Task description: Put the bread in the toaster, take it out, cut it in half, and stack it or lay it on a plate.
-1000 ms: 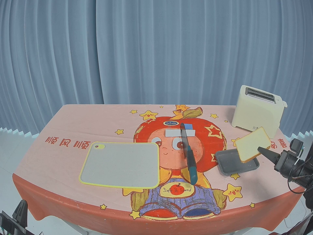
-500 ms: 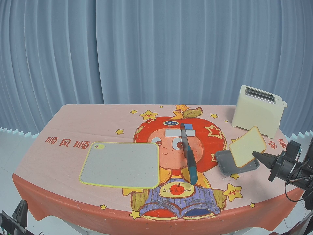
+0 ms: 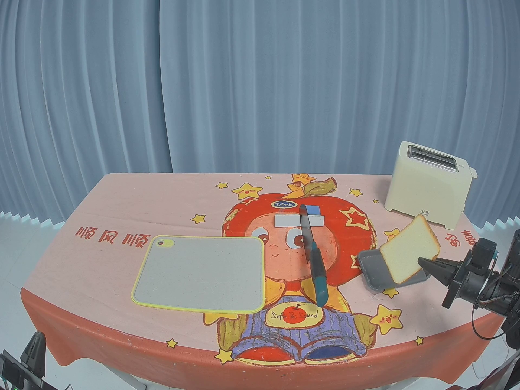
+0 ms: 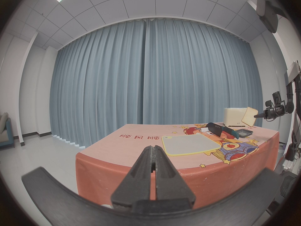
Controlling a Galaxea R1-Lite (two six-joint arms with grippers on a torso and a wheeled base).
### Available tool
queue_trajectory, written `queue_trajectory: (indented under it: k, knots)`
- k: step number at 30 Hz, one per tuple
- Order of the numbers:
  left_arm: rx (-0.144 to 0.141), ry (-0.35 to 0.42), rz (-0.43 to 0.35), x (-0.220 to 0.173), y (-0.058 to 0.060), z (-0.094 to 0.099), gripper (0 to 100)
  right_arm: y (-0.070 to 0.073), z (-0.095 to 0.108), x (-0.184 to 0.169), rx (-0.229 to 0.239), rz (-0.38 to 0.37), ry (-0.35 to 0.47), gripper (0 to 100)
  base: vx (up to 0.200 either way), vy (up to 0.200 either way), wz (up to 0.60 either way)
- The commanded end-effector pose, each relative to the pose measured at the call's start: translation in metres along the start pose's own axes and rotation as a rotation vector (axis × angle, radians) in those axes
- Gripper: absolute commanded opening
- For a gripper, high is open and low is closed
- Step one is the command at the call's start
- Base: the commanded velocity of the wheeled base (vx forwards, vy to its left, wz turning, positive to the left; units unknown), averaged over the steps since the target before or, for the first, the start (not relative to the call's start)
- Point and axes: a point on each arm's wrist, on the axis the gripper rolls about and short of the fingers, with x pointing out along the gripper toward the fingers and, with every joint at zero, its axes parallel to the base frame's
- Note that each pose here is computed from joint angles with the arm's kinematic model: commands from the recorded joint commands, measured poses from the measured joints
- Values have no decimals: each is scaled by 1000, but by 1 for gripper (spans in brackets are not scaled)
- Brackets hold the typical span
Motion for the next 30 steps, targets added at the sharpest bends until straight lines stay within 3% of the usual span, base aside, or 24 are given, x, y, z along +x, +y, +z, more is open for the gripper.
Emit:
queue_trajectory:
  k: [1, 5, 10, 20, 24, 30]
  knots:
    - [0, 3, 1, 0, 0, -5, 0, 3, -2, -2, -3, 9, 3, 0, 0, 0, 0]
    - [0, 3, 1, 0, 0, -5, 0, 8, 1, -1, -67, 62, -26, 0, 0, 0, 0]
    - [0, 3, 1, 0, 0, -5, 0, 11, 5, -4, -84, 78, -51, 0, 0, 0, 0]
    - [0, 3, 1, 0, 0, -5, 0, 2, 46, 23, -147, 102, -149, 0, 0, 0, 0]
    - [0, 3, 1, 0, 0, -5, 0, 3, 62, 24, -153, 106, -159, 0, 0, 0, 0]
    - [0, 3, 1, 0, 0, -5, 0, -2, 71, 2, -111, 34, -116, 0, 0, 0, 0]
